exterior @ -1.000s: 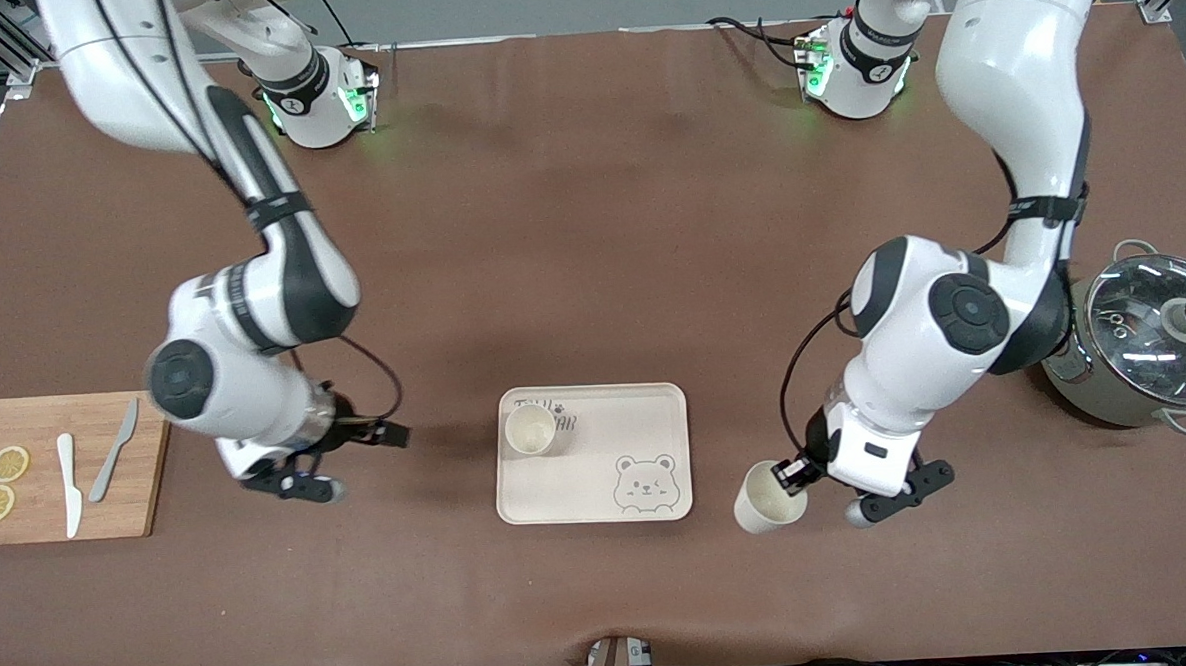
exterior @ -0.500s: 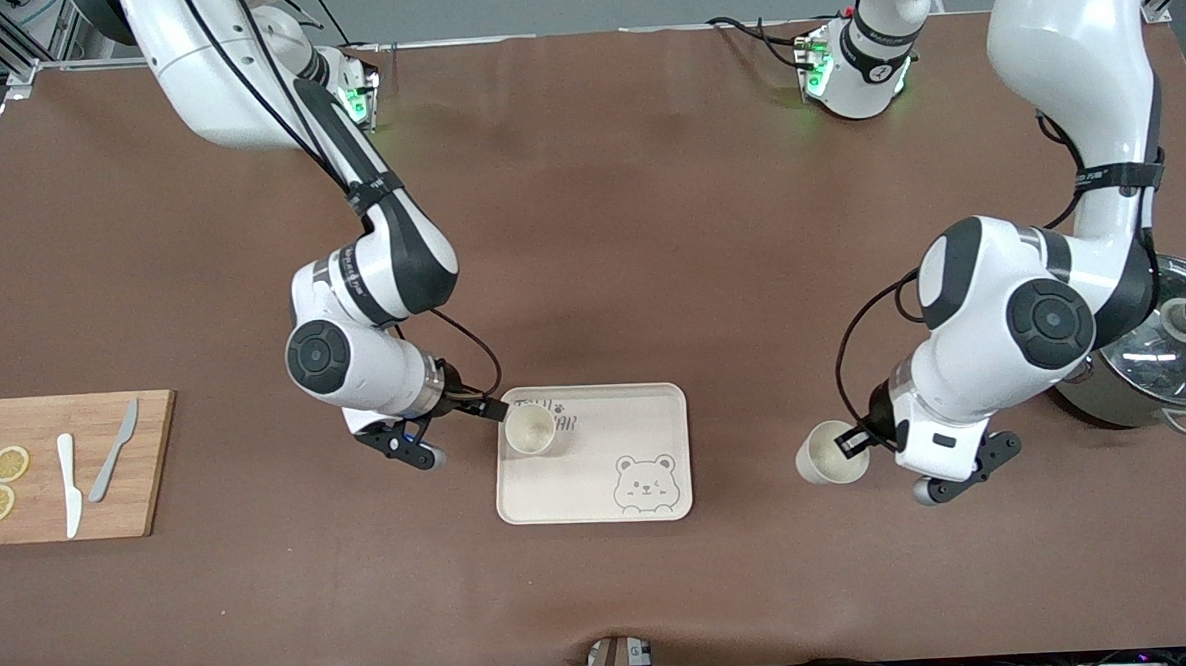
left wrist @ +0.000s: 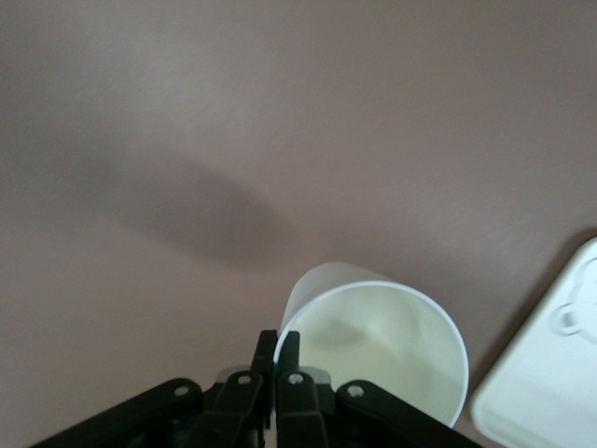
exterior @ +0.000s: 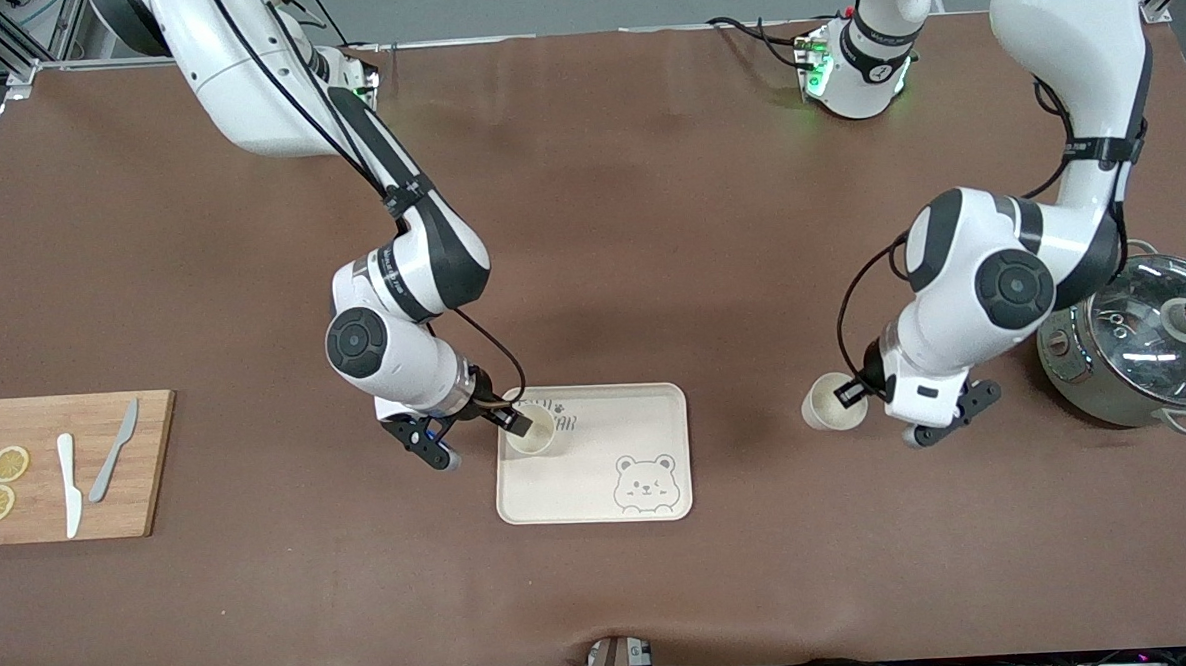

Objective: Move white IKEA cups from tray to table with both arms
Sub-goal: 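Carry the cups off the tray with both grippers, apart from each other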

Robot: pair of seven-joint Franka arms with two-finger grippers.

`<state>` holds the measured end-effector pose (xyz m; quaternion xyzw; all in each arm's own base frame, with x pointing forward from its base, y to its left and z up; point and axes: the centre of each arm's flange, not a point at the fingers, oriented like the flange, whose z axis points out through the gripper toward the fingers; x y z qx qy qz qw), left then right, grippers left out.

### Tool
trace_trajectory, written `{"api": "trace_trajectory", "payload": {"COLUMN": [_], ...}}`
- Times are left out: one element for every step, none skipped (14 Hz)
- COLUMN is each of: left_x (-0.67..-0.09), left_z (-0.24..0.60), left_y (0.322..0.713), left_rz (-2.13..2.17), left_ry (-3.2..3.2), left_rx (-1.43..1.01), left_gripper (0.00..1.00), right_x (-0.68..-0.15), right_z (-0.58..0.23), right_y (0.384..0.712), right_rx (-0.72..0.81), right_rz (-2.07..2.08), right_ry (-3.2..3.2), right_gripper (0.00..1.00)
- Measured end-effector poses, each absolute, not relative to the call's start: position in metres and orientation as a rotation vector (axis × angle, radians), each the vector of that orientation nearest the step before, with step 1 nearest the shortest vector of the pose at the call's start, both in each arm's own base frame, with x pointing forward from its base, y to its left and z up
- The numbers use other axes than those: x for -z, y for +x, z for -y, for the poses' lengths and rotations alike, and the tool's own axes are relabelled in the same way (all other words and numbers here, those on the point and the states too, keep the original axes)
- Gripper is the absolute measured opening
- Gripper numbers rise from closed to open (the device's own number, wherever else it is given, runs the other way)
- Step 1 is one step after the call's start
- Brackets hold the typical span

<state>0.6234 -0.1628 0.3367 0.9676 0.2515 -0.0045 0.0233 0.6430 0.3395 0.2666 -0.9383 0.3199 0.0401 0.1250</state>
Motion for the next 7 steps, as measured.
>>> {"api": "trace_trajectory", "payload": {"left_x": [-0.330,-0.322,-0.312,-0.300,-0.286,-0.274,-0.264], "left_z": [0.157,0.151,0.143,0.134,0.125,0.118,0.113], "left_y": [0.610,0.599,0.589,0.582,0.576,0.569,0.563], "left_rz": [-0.787,-0.796,-0.810,-0.827,-0.842,-0.846,-0.847], "left_ry": [3.006,3.013,3.011,3.002,2.991,2.982,2.977], "left_rx": [0.029,0.042,0.039,0.027,0.012,-0.003,-0.011], "left_gripper": [0.03,0.03,0.03,0.03,0.03,0.03,0.03], "right_x": [-0.259,-0.252,-0.247,-0.244,-0.242,-0.242,-0.243], "right_z": [-0.340,-0.341,-0.343,-0.344,-0.345,-0.345,-0.345], "right_y": [0.643,0.642,0.641,0.640,0.640,0.639,0.640], "right_rx": [-0.120,-0.123,-0.125,-0.128,-0.129,-0.129,-0.128], "right_rz": [-0.936,-0.938,-0.940,-0.945,-0.946,-0.947,-0.947], "right_ry": [-2.736,-2.740,-2.741,-2.742,-2.742,-2.741,-2.740], "right_gripper": [0.59,0.48,0.38,0.26,0.16,0.07,0.02]}}
